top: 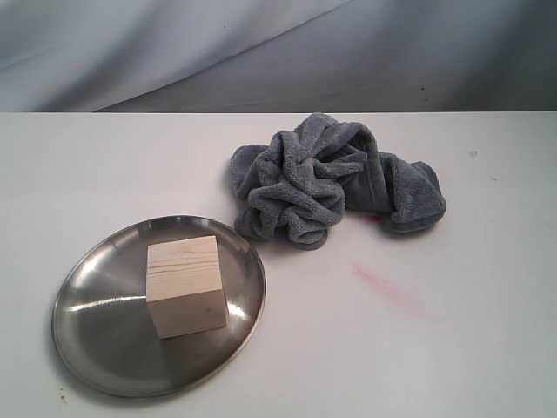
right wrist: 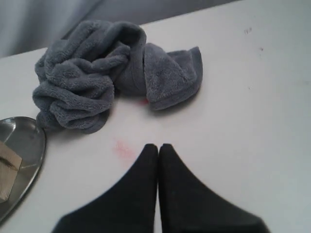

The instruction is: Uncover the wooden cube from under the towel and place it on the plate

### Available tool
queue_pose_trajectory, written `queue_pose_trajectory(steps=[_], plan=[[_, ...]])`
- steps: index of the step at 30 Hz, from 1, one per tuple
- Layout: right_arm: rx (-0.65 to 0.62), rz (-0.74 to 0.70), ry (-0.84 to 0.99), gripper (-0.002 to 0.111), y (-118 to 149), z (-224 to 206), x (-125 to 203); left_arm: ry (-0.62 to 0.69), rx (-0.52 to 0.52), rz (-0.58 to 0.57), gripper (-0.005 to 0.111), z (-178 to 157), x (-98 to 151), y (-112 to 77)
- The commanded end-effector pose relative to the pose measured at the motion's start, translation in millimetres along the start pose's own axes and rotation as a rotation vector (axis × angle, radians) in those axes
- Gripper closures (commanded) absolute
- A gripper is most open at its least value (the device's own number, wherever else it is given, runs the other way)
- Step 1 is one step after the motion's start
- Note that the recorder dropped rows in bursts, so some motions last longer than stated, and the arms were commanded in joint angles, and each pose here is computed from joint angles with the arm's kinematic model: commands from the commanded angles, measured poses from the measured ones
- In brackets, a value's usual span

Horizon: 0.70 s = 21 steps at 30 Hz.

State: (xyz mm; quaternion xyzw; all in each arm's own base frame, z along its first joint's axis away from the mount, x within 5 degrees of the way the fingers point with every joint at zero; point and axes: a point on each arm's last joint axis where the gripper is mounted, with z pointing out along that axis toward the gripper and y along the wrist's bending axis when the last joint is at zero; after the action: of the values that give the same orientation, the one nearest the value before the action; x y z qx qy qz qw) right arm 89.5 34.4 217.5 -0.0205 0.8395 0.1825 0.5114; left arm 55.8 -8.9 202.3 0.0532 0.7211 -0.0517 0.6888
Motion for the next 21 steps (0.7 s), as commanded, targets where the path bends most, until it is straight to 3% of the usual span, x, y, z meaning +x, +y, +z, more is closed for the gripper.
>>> queue_pose_trajectory(steps=[1,21], plan=[[-0.025,-0.035,-0.098,0.108,-2.3,-5.4,5.3,-0.003,0.005,-0.004,0.107,-0.1,1.0,-0.3],[-0.046,-0.109,-0.329,0.108,-12.5,-25.0,29.9,-0.003,0.005,-0.004,0.107,-0.1,1.0,-0.3]])
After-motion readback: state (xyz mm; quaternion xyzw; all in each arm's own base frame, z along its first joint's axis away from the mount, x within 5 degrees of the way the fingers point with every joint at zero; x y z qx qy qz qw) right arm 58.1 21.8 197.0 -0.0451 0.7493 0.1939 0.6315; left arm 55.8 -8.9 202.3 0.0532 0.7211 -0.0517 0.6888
